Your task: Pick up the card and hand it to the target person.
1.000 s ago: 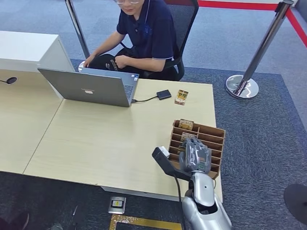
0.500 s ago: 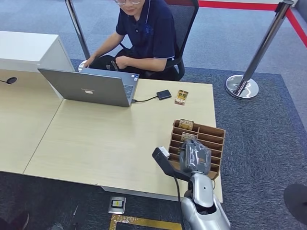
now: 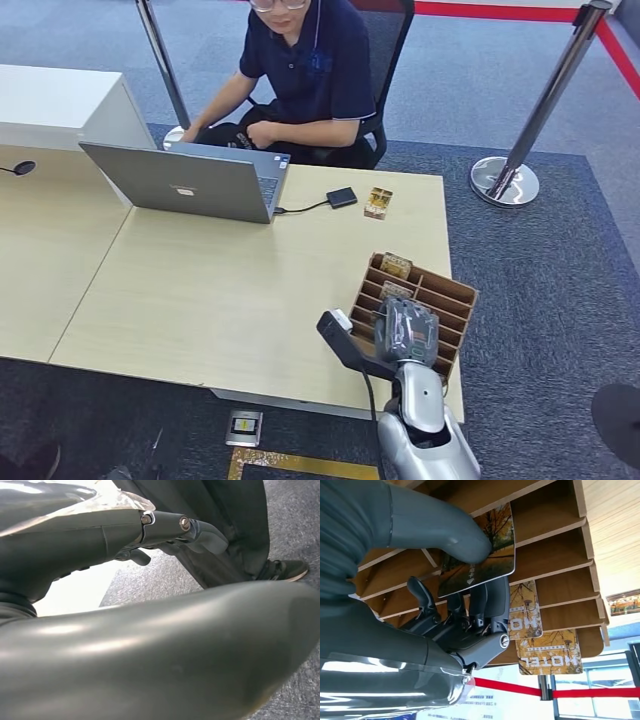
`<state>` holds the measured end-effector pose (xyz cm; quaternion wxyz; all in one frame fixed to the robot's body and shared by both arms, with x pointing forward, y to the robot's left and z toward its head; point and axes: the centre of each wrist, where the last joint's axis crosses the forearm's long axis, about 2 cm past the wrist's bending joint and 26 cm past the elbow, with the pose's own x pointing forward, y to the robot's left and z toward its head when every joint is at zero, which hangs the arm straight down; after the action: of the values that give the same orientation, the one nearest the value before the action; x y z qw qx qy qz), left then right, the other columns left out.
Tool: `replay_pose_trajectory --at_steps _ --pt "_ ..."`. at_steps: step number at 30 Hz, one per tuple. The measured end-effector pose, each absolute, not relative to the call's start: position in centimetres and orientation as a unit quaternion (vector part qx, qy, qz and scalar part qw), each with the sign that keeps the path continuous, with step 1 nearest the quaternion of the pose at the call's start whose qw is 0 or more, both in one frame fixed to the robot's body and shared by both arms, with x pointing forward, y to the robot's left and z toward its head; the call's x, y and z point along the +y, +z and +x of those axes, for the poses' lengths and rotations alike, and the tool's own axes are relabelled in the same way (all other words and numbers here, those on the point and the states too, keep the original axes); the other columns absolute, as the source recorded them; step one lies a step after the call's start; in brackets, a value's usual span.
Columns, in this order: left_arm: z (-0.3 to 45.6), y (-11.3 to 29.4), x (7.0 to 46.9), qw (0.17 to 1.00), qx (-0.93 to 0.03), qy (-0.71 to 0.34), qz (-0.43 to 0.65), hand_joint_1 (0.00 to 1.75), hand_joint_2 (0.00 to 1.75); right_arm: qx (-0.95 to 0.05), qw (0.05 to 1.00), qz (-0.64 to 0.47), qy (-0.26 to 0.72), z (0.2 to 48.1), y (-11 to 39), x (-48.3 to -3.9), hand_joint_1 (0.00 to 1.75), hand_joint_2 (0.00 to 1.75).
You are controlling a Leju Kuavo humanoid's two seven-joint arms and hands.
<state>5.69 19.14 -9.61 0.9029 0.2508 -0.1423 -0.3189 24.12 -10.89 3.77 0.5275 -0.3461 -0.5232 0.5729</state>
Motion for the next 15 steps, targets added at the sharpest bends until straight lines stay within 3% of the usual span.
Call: replay_pose_trajectory --at_steps 15 --pt "5.7 -9.6 19.1 0.906 -0.140 -0.312 0.250 0.00 0.00 -0.548 0.512 -0.346 0.563 24.7 4.8 -10.9 1.36 1.75"
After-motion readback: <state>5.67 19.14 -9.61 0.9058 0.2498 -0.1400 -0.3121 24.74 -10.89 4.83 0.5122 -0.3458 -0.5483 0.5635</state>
